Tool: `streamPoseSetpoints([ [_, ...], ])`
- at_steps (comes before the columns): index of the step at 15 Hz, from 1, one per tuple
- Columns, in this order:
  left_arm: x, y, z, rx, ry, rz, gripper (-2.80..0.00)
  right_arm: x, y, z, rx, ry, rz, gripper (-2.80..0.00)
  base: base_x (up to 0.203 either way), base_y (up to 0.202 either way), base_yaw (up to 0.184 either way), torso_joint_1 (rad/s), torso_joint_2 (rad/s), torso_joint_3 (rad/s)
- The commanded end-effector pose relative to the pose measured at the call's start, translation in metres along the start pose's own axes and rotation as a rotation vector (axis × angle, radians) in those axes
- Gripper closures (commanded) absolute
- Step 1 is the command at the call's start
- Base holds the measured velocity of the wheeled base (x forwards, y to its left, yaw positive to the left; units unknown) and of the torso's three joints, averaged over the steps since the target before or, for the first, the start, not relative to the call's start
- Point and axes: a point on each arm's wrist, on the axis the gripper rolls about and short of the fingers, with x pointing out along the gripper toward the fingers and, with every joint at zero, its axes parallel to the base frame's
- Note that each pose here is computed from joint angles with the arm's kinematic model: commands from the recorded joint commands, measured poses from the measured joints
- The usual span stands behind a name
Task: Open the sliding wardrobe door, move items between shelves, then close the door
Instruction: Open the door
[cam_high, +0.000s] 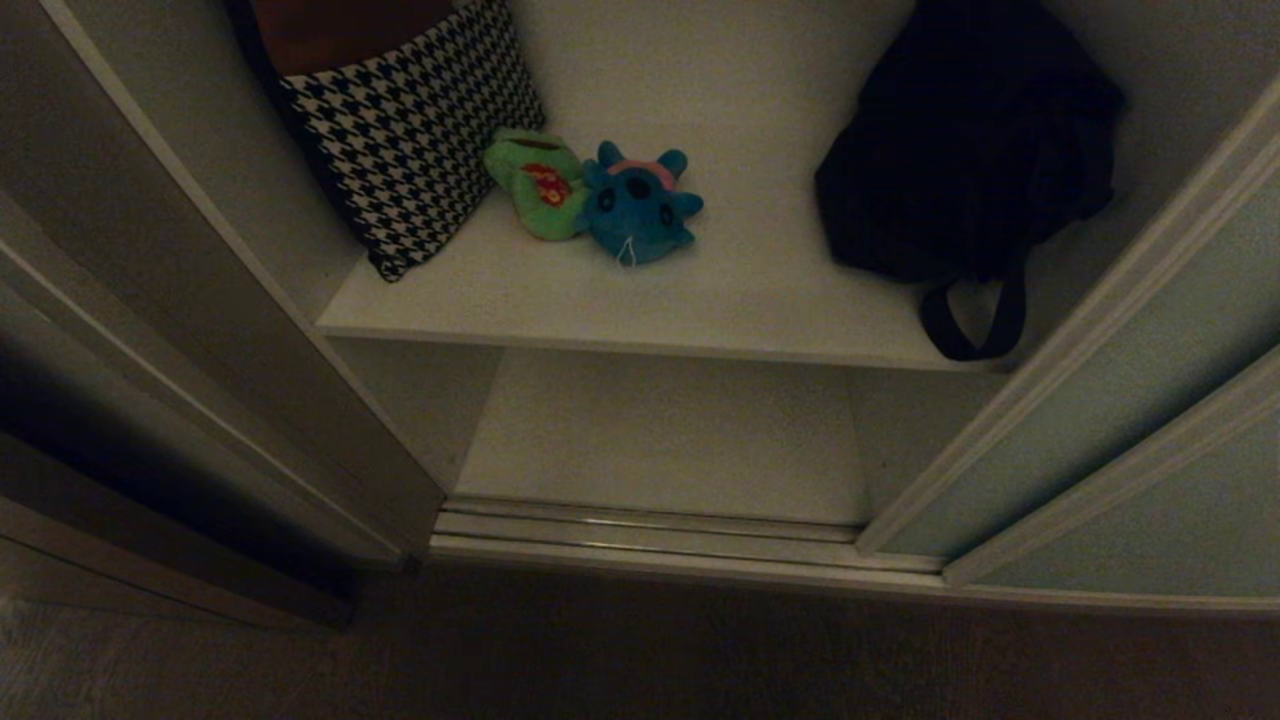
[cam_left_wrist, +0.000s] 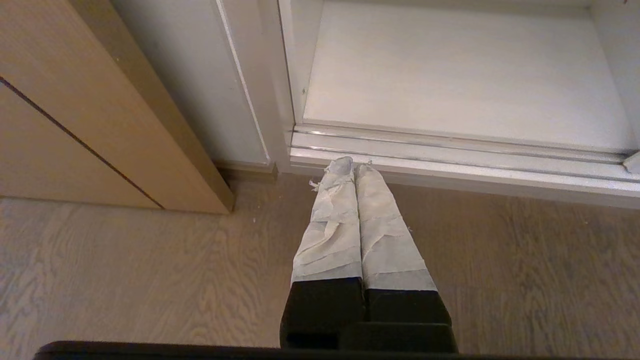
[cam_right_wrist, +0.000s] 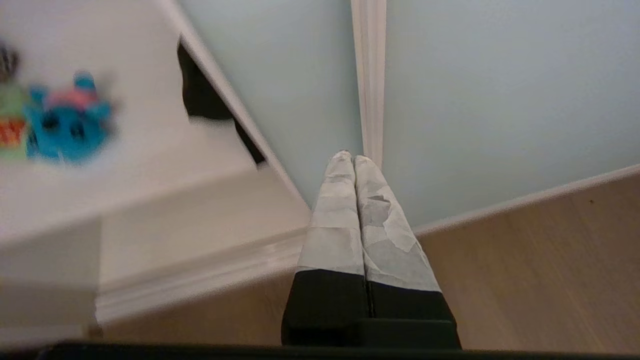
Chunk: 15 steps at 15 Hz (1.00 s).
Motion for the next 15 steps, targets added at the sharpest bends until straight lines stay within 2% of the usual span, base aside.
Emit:
streamPoseSetpoints([
  [1,0.0,0.0,0.0,0.0,0.0,0.0,0.0,0.031,0.01,0.013,0.004,0.018,-0.046,0.0,0.0,0.0,0.0,0.0,0.0,0.0],
  [3,0.0,0.0,0.0,-0.001,0.001,0.0,0.0,0.036,0.01,0.014,-0.011,0.008,-0.106,0.0,0.0,0.0,0.0,0.0,0.0,0.0],
  [7,0.0,0.0,0.0,-0.001,0.001,0.0,0.0,0.036,0.009,0.018,-0.083,-0.046,-0.159,0.0,0.0,0.0,0.0,0.0,0.0,0.0],
  [10,0.0,0.0,0.0,-0.001,0.0,0.0,0.0,0.047,0.012,0.024,-0.097,-0.088,-0.207,0.0,0.0,0.0,0.0,0.0,0.0,0.0],
  [15,0.0,0.0,0.0,-0.001,0.001,0.0,0.0,0.072,0.016,0.025,-0.093,-0.069,-0.255,0.0,0.0,0.0,0.0,0.0,0.0,0.0],
])
